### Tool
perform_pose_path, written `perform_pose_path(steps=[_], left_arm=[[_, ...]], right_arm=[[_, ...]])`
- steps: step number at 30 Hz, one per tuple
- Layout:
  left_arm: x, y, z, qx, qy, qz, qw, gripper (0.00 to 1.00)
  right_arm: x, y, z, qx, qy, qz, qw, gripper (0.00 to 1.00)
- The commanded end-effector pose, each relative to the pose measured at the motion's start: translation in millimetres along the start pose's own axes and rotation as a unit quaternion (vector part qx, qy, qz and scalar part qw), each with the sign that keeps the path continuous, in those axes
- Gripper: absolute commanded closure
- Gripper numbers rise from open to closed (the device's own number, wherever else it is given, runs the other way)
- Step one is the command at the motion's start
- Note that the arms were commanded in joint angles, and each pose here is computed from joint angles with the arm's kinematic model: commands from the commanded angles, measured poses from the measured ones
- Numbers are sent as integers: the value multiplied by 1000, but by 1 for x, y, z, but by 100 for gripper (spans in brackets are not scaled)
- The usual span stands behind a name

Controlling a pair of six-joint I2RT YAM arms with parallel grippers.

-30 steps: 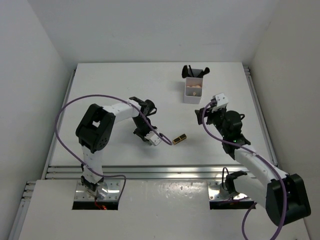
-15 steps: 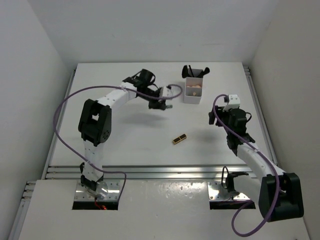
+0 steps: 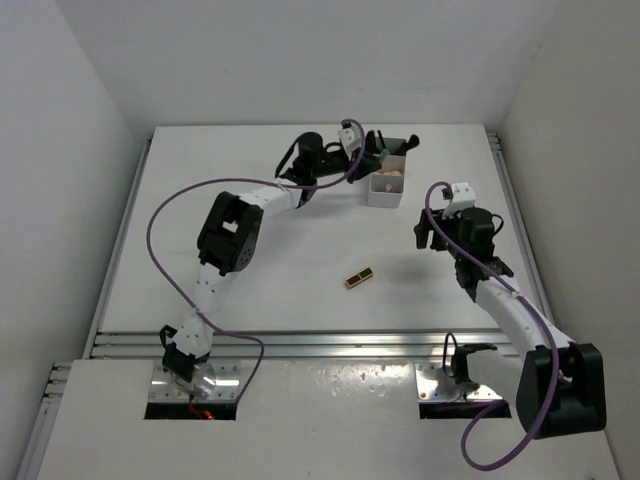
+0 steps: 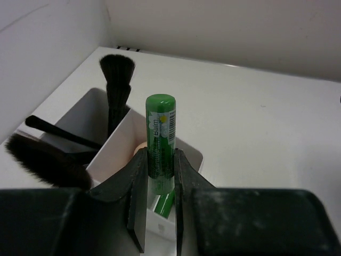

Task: Organize the makeup

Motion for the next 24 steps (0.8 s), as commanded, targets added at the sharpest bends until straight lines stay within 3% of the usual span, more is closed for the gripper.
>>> perform_pose_path(steps=[1, 8, 20, 24], left_arm=[[23, -47, -12, 23, 11, -101, 995, 100], [38, -23, -13, 7, -20, -118, 993, 100], [34, 42, -7, -6, -27, -63, 998, 100], [33, 42, -8, 2, -23, -58, 998, 100]], right_arm=[[-1, -12, -5, -24, 0, 6, 1000, 28], [-2, -17, -13, -42, -6, 22, 999, 27], [-4, -15, -32, -17, 3, 34, 999, 26], [-3, -17, -33, -15, 2, 34, 999, 26]])
Point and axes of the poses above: each gripper's point midway between its finger pads, its own x axis out along the fingers, its own z axis along the line the jaws close on, y = z × x, the point moved 3 cm from there along -x, back along the fingers, and after that the axes turned 2 degrees about -x, right-handed, at the moved point
